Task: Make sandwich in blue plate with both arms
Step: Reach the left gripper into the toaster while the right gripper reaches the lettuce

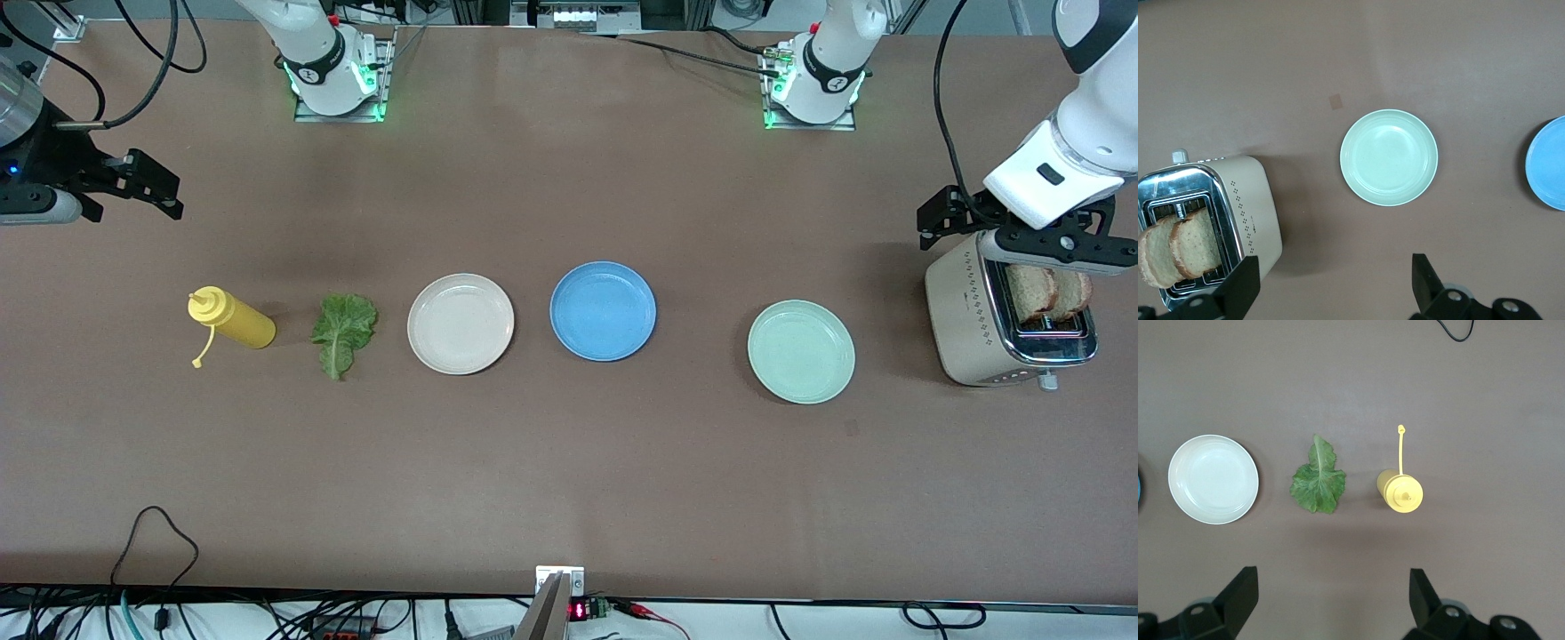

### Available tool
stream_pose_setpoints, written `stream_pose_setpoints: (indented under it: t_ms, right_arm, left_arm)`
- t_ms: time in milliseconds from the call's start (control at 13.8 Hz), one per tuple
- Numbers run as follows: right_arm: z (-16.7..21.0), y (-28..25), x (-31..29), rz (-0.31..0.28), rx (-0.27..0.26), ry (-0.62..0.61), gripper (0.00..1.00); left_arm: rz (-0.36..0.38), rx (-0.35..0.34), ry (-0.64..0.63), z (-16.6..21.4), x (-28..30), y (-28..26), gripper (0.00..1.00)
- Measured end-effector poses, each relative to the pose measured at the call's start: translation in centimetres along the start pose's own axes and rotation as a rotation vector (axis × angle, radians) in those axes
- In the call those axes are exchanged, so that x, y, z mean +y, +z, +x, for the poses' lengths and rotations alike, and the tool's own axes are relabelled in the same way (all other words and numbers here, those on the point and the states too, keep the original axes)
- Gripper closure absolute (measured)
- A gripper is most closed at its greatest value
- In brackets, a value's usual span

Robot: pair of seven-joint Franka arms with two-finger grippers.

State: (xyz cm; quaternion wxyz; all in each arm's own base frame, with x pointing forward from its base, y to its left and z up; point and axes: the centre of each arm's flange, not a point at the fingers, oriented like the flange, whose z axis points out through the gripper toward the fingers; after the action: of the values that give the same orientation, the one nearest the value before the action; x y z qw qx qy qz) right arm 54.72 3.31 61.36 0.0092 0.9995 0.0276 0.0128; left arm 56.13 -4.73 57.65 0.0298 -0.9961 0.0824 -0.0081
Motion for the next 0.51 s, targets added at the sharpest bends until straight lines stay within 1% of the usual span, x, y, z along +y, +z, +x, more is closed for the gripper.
stream_pose_setpoints:
  t_ms: [217, 362, 507]
  right_arm:
    - [0.0, 0.0, 0.0, 0.000, 0.000, 0.000, 0.00]
    - [0.0, 0.0, 0.0, 0.000, 0.000, 0.000, 0.00]
    - [0.0, 0.0, 0.0, 0.000, 0.000, 0.000, 0.00]
  left_arm:
    - [-0.002, -0.027, 0.001, 0.2, 0.0, 1.0, 0.00]
    - [-0.007, -0.089, -0.002, 0.4, -0.1, 2.7, 0.00]
    - [-0.011, -0.156, -0.033, 0.7, -1.9, 4.8, 0.00]
